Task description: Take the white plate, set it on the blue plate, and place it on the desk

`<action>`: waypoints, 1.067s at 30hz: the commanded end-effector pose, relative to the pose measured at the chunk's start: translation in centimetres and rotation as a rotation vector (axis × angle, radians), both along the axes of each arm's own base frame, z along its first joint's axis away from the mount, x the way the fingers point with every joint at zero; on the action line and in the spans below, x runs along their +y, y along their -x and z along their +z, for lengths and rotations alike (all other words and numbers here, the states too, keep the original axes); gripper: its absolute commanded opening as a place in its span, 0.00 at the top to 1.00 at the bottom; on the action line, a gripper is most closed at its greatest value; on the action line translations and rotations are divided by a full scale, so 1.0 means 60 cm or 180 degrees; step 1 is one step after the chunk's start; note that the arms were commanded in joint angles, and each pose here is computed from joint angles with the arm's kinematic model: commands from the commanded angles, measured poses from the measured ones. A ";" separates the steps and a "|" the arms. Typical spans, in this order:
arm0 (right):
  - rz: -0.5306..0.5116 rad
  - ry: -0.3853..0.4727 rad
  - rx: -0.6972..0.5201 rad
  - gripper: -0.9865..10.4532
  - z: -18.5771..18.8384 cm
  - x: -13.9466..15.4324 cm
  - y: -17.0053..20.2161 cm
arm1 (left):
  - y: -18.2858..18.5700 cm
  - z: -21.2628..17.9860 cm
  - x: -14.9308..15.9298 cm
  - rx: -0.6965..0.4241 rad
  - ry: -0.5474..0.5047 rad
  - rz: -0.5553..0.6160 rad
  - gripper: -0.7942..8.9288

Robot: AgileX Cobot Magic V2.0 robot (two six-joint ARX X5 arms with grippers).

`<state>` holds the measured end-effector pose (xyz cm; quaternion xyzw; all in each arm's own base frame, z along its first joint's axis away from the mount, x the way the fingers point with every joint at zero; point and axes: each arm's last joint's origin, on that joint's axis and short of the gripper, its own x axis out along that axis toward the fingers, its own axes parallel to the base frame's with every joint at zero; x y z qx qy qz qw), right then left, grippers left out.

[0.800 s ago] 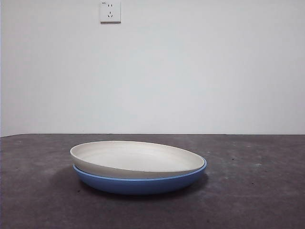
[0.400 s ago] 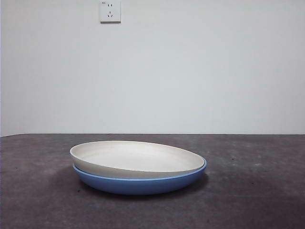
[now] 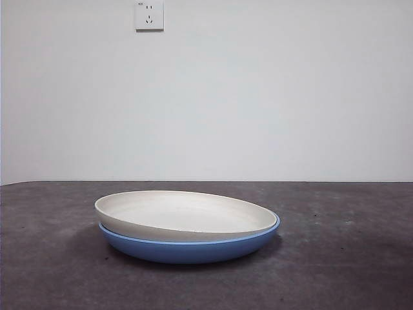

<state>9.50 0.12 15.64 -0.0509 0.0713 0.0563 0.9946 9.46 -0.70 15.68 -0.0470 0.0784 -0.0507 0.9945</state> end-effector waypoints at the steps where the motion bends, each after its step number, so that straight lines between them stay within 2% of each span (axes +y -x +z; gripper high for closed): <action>1: -0.0126 -0.0080 -0.0003 0.89 -0.004 -0.002 -0.001 | -0.001 -0.013 0.000 0.0081 -0.0031 0.0014 0.89; 9: -0.0481 -0.0182 0.0109 0.89 -0.010 -0.007 0.000 | -0.001 -0.013 0.000 0.0081 -0.0031 0.0014 0.89; 32: -0.0482 -0.0189 0.0001 0.89 -0.007 -0.007 -0.002 | -0.001 -0.013 0.000 0.0081 -0.0031 0.0014 0.89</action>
